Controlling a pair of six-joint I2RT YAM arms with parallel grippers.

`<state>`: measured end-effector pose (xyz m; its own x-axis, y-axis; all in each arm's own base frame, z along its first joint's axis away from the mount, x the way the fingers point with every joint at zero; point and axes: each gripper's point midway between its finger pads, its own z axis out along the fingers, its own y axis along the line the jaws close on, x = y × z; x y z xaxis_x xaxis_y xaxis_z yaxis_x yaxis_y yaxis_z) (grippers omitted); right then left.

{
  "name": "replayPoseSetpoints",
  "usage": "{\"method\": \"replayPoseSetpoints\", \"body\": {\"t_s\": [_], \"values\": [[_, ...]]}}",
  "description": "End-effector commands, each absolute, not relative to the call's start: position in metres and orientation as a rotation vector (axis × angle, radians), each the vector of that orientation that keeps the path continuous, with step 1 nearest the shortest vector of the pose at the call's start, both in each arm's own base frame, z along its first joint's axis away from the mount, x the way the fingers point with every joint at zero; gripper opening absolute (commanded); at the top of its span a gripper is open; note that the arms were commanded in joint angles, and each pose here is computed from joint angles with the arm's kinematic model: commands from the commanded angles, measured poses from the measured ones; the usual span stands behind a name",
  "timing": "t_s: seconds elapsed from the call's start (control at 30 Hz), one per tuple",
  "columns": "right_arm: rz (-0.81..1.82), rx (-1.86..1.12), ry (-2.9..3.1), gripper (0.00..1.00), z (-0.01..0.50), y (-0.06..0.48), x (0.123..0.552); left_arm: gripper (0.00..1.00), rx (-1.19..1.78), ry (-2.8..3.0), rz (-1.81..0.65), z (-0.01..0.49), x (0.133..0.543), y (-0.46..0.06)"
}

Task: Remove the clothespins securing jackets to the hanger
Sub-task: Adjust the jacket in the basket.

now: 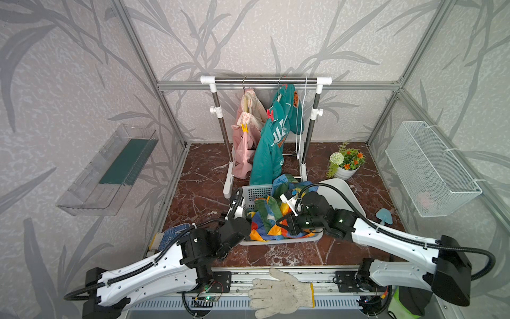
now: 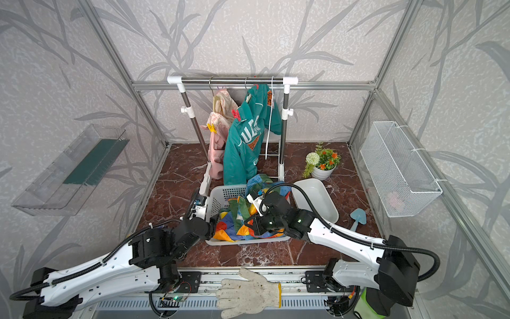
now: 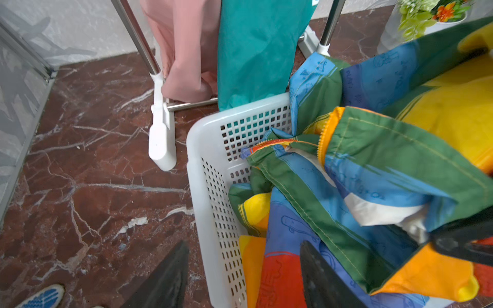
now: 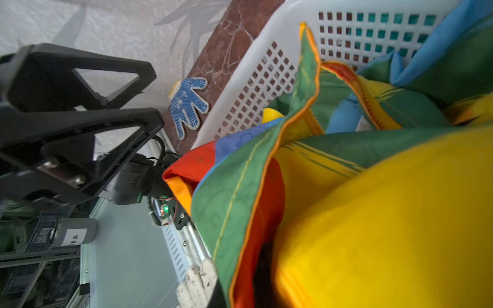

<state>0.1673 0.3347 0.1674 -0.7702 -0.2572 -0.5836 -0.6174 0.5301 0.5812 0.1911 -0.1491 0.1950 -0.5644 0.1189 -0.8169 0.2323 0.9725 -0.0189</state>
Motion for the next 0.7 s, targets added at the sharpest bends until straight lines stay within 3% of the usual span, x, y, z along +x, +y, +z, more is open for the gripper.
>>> {"method": "replayPoseSetpoints", "body": {"t_s": [0.0, 0.1, 0.3, 0.67], "values": [[1.159, -0.8, 2.281, 0.0, 0.168, 0.361, 0.163, 0.64, 0.102, 2.238, -0.105, 0.175, 0.188, -0.133], [1.109, -0.83, 2.34, 0.0, 0.151, 0.366, 0.161, 0.65, 0.099, 2.24, -0.126, 0.166, 0.189, -0.137], [0.745, -0.73, 2.367, 0.0, 0.124, 0.332, 0.194, 0.65, 0.145, 2.296, -0.133, 0.148, 0.192, -0.159], [0.859, -0.682, 2.412, 0.0, 0.085, 0.361, 0.199, 0.65, 0.087, 2.382, -0.098, 0.119, 0.207, -0.167]]}}
